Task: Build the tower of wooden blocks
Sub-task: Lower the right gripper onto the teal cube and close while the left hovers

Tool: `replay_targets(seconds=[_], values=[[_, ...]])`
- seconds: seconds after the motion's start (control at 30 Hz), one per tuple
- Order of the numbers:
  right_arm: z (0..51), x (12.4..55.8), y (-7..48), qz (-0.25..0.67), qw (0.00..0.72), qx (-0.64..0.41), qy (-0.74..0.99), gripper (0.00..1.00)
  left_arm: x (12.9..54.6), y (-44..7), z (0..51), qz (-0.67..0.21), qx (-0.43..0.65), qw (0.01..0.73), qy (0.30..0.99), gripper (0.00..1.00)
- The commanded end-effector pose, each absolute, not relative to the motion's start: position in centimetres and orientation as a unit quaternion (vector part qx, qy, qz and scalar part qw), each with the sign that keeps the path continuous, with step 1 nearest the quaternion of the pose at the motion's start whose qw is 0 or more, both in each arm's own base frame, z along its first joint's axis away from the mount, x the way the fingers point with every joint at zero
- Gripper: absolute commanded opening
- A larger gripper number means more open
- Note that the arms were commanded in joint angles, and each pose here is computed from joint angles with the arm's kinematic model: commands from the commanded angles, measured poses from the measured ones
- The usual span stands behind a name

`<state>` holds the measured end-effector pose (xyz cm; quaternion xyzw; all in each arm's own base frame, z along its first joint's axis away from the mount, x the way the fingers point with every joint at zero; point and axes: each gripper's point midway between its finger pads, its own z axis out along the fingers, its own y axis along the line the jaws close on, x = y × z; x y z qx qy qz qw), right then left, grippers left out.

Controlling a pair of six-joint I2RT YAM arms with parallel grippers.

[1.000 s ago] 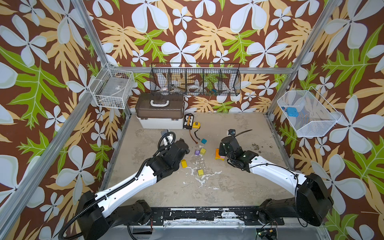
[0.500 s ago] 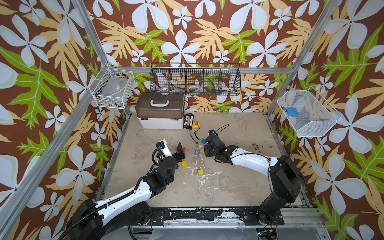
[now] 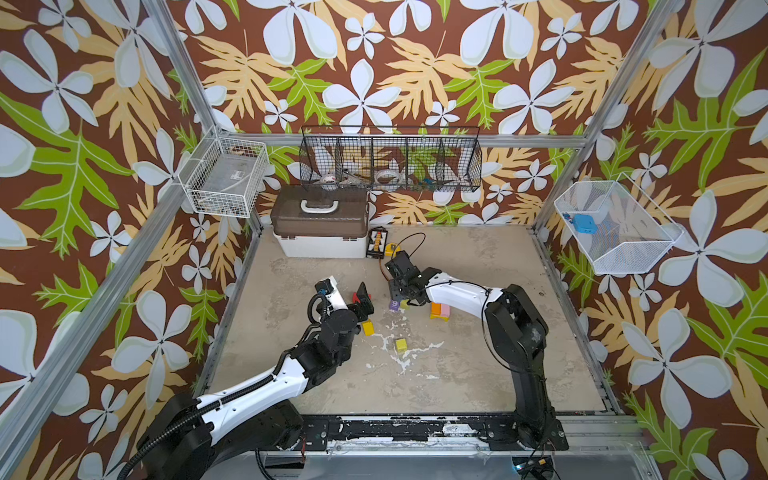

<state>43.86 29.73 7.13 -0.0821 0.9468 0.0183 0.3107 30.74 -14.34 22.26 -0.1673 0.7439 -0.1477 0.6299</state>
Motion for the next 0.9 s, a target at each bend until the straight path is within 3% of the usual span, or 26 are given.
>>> replay_targets(seconds=[0.0, 0.17, 0.43, 0.87], values=[[6.6, 44.9, 28.2, -0.009, 0.292, -0.068, 0.954, 0.64, 30.7, -14.1, 22.4, -0.149, -0.17, 0.636, 0.738, 0.91], [5.7, 47.5, 28.4, 0.033, 0.293, -0.091, 0.951, 0.64, 31.0, -14.9, 21.7, -0.161, -0.162, 0.628, 0.744, 0.9], [5.0, 47.5, 29.9, 0.085, 0.286, -0.142, 0.944, 0.66, 31.7, -15.9, 21.0, -0.152, -0.149, 0.615, 0.759, 0.89], [2.2, 48.0, 28.2, 0.022, 0.263, -0.134, 0.955, 0.63, 31.7, -16.4, 20.8, -0.156, -0.143, 0.611, 0.763, 0.88]])
